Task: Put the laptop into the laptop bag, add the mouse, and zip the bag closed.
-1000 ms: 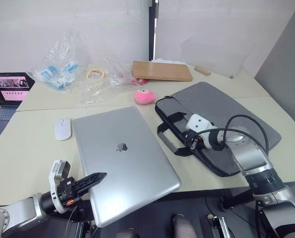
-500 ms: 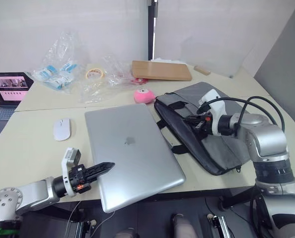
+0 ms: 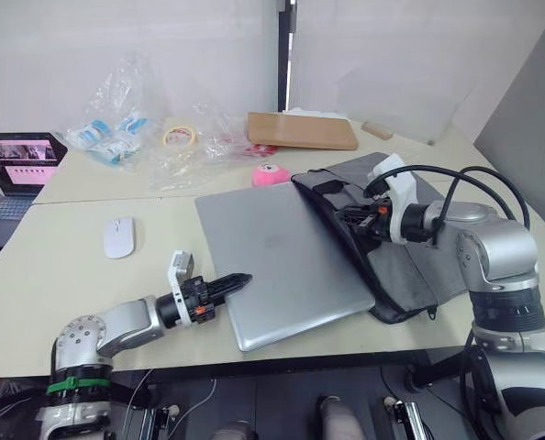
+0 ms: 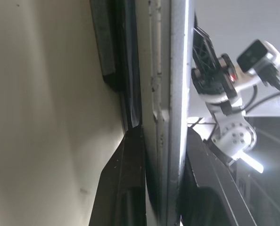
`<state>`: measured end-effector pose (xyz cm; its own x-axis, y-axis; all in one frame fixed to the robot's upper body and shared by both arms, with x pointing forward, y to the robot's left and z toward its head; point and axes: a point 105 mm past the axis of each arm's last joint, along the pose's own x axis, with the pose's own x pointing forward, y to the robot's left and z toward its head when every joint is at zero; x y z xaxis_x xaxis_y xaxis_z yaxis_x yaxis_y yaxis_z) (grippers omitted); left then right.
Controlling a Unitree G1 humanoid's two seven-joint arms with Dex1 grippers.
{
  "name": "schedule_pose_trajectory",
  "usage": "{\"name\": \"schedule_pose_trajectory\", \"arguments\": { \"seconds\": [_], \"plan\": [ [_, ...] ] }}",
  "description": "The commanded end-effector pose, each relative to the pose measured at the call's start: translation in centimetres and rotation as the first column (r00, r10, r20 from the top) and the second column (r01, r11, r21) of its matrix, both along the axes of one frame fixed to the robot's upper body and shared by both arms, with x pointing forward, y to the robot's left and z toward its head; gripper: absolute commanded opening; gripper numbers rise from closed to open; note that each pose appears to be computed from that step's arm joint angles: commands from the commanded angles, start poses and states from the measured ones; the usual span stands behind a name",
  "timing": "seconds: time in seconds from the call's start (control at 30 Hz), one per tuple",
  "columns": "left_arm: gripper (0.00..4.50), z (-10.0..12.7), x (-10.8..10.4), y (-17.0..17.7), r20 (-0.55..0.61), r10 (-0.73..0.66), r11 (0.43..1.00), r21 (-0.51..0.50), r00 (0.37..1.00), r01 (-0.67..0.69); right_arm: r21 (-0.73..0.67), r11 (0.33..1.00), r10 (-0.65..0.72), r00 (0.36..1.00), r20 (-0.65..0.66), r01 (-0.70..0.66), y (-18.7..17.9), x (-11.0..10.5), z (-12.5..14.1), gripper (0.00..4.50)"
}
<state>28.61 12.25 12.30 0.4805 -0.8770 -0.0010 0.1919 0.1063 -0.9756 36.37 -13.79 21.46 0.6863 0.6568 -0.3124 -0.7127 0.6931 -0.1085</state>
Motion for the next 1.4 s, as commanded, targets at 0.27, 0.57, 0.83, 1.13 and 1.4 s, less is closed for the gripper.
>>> {"name": "schedule_pose_trajectory", "arguments": {
  "seconds": [0.27, 0.57, 0.83, 1.13, 1.4],
  "plan": [
    [0.29, 3.2, 0.7, -1.4, 0.085, -0.031, 0.994, -0.099, 0.996, 0.04, 0.03, 0.999, 0.033, 0.996, 0.083, -0.036, 1.3, -0.6, 2.6, 0.04],
    [0.29, 3.7, 1.7, -3.9, 0.062, -0.106, 0.989, -0.093, 0.992, 0.111, 0.038, 0.999, 0.033, 0.997, 0.075, -0.036, 1.6, -0.9, 2.1, 0.04],
    [0.29, 4.6, 2.3, -5.9, 0.061, -0.14, 0.983, -0.111, 0.988, 0.146, 0.035, 0.998, 0.049, 0.996, 0.075, -0.052, 2.1, -1.0, 2.2, 0.04],
    [0.29, 4.5, 2.9, -8.3, 0.007, -0.174, 0.979, -0.106, 0.985, 0.173, 0.049, 0.995, 0.081, 0.994, 0.079, -0.085, 3.3, -1.2, 2.5, 0.04],
    [0.29, 3.8, 3.8, -10.2, -0.068, -0.128, 0.986, -0.115, 0.989, 0.12, 0.09, 0.989, 0.109, 0.992, 0.062, -0.114, 4.6, -2.0, 2.8, 0.04]
  ]
}}
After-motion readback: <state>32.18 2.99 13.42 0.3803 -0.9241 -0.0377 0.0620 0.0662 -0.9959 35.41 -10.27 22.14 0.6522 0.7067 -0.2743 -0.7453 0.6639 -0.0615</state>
